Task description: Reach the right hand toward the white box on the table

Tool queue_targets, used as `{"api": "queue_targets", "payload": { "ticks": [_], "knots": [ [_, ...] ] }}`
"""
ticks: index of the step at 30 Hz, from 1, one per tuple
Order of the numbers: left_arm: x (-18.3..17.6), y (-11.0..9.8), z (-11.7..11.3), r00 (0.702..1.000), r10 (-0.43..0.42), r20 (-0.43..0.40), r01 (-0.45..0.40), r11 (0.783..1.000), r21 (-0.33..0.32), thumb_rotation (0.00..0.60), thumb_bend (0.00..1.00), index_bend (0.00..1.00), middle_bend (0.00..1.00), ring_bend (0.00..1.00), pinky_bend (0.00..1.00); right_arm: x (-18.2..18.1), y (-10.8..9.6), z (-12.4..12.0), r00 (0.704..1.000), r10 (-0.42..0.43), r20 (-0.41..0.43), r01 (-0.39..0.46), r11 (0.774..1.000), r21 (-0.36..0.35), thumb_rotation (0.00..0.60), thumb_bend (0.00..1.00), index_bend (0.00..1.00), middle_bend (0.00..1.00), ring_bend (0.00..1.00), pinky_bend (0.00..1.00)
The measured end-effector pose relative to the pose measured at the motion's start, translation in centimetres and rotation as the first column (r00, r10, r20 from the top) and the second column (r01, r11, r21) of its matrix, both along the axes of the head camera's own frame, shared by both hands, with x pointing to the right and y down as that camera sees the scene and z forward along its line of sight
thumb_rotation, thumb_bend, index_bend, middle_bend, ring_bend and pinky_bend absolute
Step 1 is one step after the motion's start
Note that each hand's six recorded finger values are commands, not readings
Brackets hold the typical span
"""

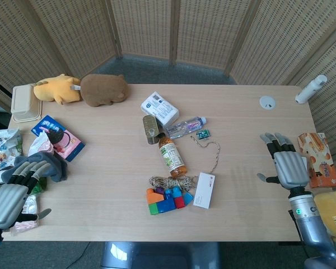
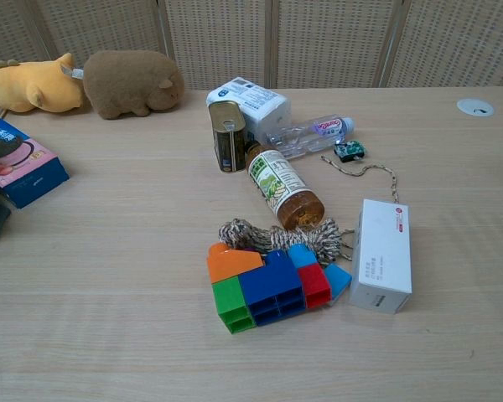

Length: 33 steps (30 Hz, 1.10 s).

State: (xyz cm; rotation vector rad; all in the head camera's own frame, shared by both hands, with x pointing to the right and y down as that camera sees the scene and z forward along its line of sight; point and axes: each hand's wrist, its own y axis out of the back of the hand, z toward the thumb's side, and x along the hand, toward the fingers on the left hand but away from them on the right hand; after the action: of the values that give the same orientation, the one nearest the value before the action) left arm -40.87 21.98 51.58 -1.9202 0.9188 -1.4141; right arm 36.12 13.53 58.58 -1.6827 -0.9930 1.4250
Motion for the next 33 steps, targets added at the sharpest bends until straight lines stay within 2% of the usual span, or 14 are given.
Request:
{"api": "queue_targets", "payload": {
  "ticks": [14,21,25,29,33],
  "knots": [
    [0.2,-0.4,-0.1,1.000,0.016,-0.011,-0.016,1.000,0.015,0.600,0.00,0.00,0.00,0.00,0.00,0.3,0.8,-0.7,1.000,0.005,0.011,-0.005,1.000,-0.008,0.600,0.01,0.00,0.00,0.00,0.00],
    [0.8,-0.7,0.5,0.999,0.035,-0.026,-0.035,0.999,0.003,0.600,0.00,0.00,0.00,0.00,0.00,-2.0,1.7,0.1,0.995,-0.103,0.012,0.103,0.992,-0.067,0.600,0.01,0.00,0.00,0.00,0.00],
    [1.0,-0.7,0.8,0.999,0.040,-0.034,-0.040,0.999,-0.005,0.600,0.00,0.00,0.00,0.00,0.00,-4.2,2.3,1.1,0.980,-0.198,0.030,0.200,0.971,-0.128,0.600,0.01,0.00,0.00,0.00,0.00],
    [0.7,-0.6,0.8,0.999,0.032,-0.032,-0.032,0.999,-0.007,0.600,0.00,0.00,0.00,0.00,0.00,-7.4,2.8,2.4,0.948,-0.311,0.069,0.319,0.932,-0.172,0.600,0.02,0.00,0.00,0.00,0.00],
    [0.4,-0.6,0.6,0.999,0.028,-0.024,-0.028,1.000,-0.007,0.600,0.00,0.00,0.00,0.00,0.00,-9.5,3.4,3.7,0.923,-0.370,0.106,0.384,0.901,-0.199,0.600,0.03,0.00,0.00,0.00,0.00]
  ]
}}
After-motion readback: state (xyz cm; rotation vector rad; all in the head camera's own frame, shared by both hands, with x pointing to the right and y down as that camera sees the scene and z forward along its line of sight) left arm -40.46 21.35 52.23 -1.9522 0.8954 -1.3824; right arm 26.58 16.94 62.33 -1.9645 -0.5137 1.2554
